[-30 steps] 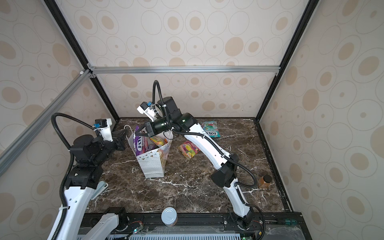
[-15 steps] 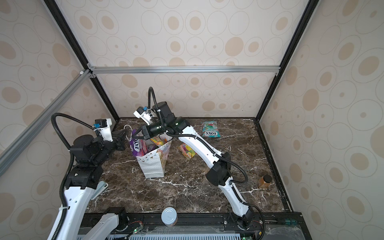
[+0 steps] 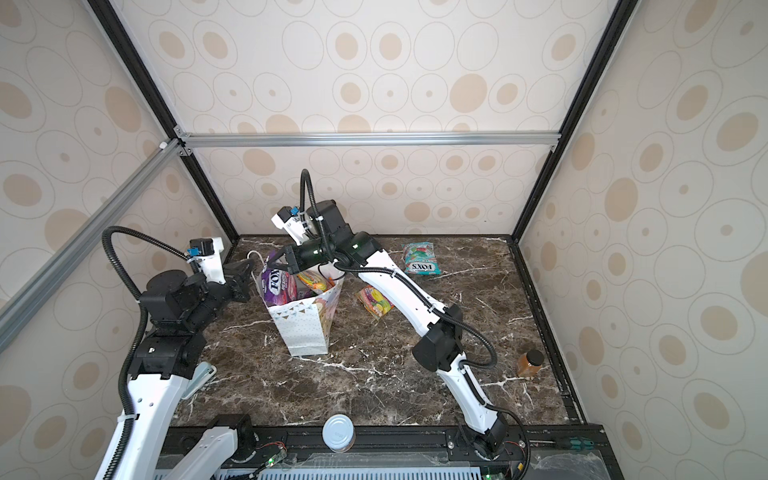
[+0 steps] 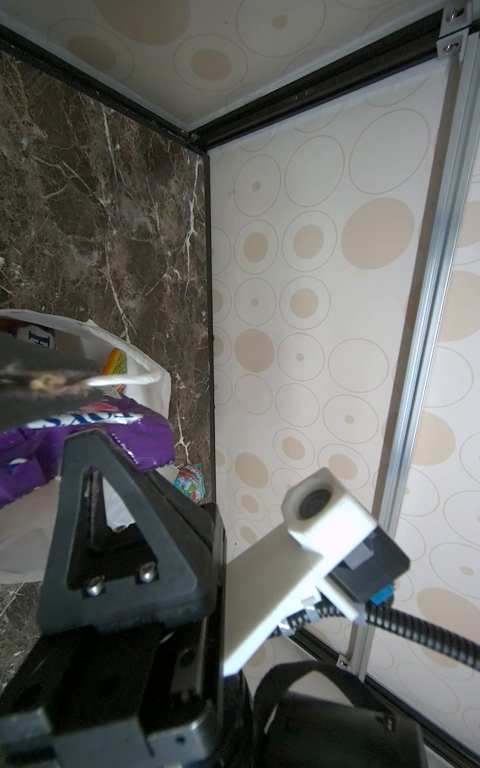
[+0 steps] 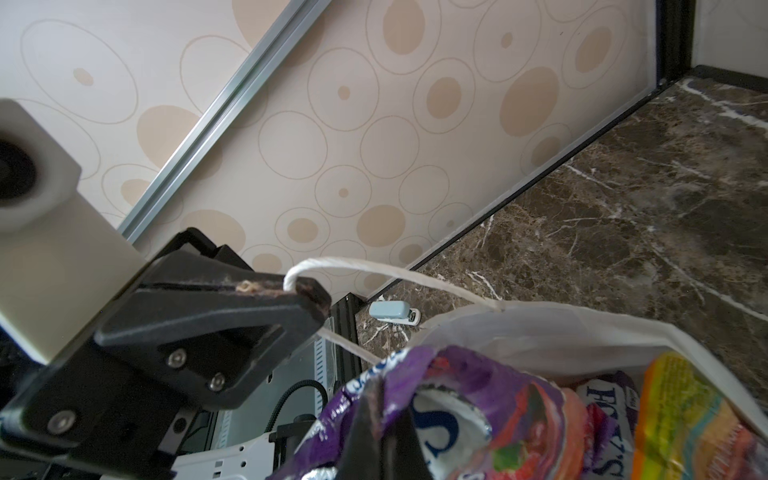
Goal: Place the snacks into the paper bag
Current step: 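Lower the purple berries packet into the bag and open the right gripper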
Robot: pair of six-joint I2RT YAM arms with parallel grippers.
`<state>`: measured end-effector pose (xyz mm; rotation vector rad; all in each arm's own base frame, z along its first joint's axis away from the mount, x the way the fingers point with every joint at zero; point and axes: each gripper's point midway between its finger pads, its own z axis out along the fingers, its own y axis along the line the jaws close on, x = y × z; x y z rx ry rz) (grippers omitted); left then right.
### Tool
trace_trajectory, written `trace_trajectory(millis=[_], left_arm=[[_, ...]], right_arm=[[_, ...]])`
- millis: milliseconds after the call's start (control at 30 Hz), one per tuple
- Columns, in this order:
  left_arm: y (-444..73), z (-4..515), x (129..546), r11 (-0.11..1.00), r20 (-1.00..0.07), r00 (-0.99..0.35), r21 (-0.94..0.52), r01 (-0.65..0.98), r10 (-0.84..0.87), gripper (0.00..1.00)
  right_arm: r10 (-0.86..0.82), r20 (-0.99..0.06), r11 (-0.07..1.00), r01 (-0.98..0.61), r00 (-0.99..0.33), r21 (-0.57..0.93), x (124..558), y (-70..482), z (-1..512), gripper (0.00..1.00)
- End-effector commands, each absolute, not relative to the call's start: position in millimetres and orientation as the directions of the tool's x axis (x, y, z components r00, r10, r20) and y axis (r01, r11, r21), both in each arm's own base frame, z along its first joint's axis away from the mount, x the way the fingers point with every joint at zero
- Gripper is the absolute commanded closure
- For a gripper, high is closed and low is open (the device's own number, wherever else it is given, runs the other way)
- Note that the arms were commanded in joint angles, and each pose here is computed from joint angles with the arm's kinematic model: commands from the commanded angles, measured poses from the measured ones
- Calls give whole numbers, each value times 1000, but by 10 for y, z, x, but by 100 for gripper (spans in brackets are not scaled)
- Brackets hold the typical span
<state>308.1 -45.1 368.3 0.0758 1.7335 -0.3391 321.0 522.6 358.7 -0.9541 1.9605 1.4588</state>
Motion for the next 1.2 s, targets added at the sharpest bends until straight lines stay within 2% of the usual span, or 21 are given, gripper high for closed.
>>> trace_trajectory(millis=[0,500,767,1033,1167], left_arm=[[-431,3920,3031,958,-987,-109,-143,248,-119,100],[-421,3920,3030,960,-987,-107,-140,244,-117,100],[-418,3916,3032,960,-988,-108,-138,242,-115,100],[-421,3913,3034,960,-987,-109,-140,243,-116,100],[-420,3921,3031,960,-987,-107,-139,243,-116,100]], right_arm=[[-179,-793,178,-812,-582,556,3348,5279,3678,100],[-244,-747,69,-779,-618,623,3137,5308,3634,100],[-295,-738,221,-795,-607,565,3265,5028,3420,100],[-333,-716,299,-789,-614,537,3352,4745,3340,100],[-358,-711,380,-790,-606,482,3431,4567,3267,91]])
